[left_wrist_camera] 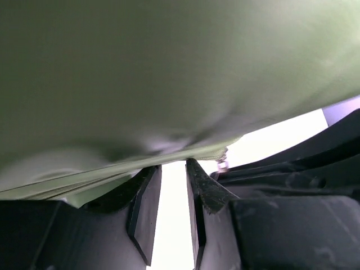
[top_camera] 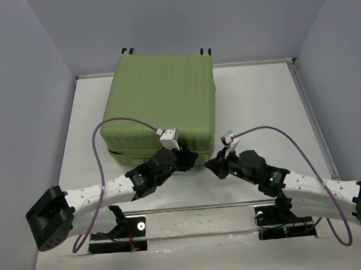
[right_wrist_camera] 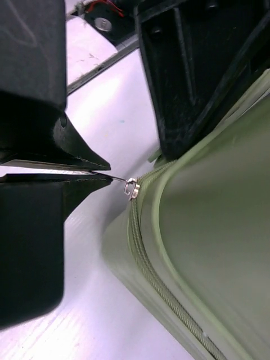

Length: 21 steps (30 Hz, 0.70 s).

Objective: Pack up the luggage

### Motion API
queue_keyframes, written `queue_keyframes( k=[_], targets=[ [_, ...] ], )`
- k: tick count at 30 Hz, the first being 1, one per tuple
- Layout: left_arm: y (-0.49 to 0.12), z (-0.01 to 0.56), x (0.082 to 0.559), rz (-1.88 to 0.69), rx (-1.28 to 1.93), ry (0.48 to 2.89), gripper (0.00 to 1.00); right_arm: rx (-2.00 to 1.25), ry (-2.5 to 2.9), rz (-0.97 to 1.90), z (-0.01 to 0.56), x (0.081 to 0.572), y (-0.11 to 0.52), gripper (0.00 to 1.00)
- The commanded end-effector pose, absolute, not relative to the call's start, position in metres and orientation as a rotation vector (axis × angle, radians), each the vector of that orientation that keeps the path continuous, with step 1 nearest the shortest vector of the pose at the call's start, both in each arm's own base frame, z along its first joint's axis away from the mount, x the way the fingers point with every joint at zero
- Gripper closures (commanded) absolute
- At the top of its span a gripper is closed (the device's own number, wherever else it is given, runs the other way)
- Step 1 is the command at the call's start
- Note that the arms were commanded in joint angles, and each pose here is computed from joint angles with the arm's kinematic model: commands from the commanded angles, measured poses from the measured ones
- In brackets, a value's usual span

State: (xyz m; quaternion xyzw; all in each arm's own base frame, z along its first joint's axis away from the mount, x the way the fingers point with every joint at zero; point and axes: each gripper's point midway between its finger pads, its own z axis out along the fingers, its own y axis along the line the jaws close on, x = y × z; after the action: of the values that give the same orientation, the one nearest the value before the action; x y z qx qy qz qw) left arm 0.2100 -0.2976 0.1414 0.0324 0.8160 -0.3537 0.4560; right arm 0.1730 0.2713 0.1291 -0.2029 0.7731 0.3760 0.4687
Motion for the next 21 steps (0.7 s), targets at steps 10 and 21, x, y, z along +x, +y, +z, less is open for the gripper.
queue_keyframes(
  k=[10,21],
  targets=[
    [-0.244,0.276,0.222,-0.834,-0.026,1.807,0.27,-0.247,1.905,0.899,0.158,0.197,0.339,0.93],
    [-0.054,0.326,0.287,-0.298,-0.449,1.748,0.01,-0.264,1.944,0.831,0.146,0.202,0.329,0.93]
  ],
)
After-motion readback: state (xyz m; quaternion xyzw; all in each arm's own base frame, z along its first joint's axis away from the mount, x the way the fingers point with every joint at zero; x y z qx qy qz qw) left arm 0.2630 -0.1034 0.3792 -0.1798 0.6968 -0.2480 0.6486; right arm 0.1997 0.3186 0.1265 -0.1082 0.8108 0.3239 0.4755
